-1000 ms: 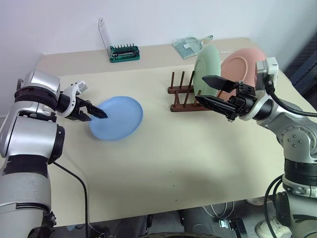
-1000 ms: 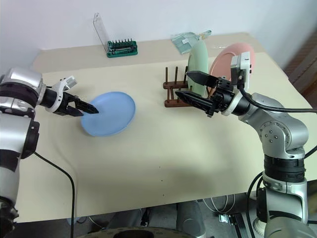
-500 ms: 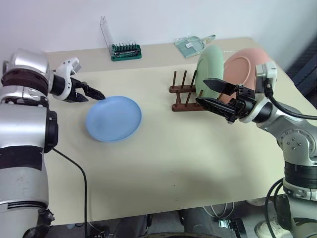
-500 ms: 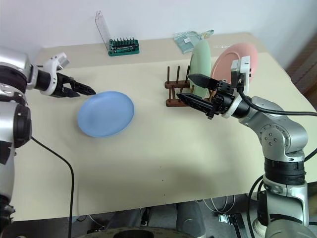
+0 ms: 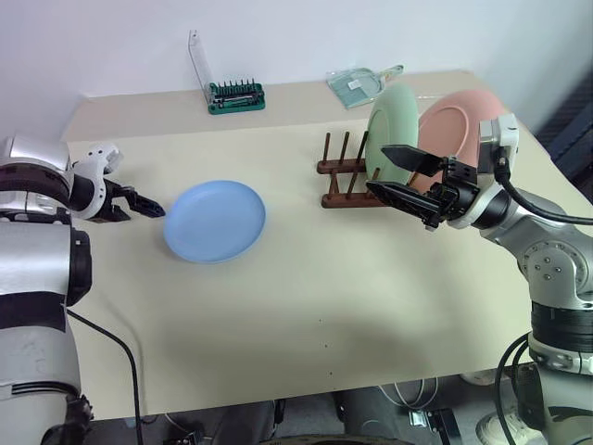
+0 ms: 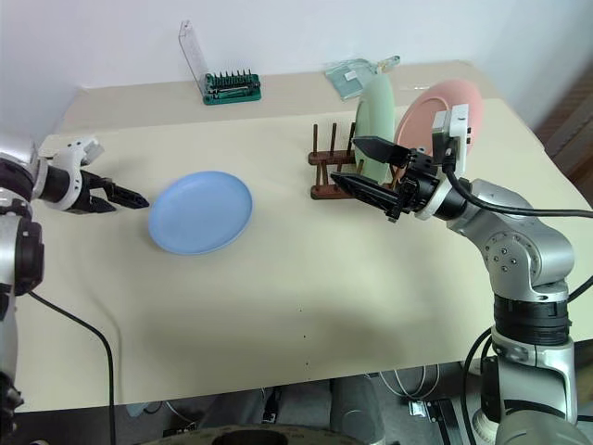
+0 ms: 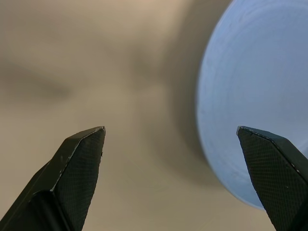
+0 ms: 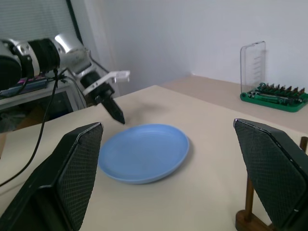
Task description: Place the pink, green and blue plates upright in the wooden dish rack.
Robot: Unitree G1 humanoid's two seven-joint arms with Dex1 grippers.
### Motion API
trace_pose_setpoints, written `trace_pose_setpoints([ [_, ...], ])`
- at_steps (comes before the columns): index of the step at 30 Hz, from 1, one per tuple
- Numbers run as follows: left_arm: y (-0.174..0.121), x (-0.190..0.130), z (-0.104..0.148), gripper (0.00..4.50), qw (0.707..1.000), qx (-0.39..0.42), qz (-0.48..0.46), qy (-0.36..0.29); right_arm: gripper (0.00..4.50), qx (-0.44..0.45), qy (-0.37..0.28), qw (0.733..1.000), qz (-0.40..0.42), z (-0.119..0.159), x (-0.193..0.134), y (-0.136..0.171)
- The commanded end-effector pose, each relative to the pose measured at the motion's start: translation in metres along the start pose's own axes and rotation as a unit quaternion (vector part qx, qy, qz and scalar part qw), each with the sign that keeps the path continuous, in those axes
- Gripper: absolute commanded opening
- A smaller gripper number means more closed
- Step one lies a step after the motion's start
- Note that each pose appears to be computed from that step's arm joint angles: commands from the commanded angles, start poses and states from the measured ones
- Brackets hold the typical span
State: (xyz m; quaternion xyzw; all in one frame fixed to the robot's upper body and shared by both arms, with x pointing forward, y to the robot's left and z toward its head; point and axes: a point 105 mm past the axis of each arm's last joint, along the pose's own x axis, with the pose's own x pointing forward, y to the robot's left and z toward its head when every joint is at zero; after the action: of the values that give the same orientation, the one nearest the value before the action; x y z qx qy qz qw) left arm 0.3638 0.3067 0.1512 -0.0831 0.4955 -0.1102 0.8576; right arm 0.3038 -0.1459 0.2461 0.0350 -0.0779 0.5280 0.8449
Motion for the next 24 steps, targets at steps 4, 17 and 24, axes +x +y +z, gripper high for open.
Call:
trace_pose_setpoints([
  [4,-0.016,0.021,-0.001,4.5,0.999,-0.033,-0.035,-0.015,4.43,-0.025,-0.014,1.0,0.01,0.014,0.004,0.002],
  [17,-0.038,0.045,-0.005,1.16,0.997,-0.051,-0.057,0.002,4.5,-0.031,-0.012,0.999,-0.005,0.015,-0.001,0.001],
  [24,-0.041,0.045,-0.005,0.05,0.996,-0.059,-0.064,0.0,4.5,-0.033,-0.011,0.999,-0.007,0.016,-0.002,0.0],
])
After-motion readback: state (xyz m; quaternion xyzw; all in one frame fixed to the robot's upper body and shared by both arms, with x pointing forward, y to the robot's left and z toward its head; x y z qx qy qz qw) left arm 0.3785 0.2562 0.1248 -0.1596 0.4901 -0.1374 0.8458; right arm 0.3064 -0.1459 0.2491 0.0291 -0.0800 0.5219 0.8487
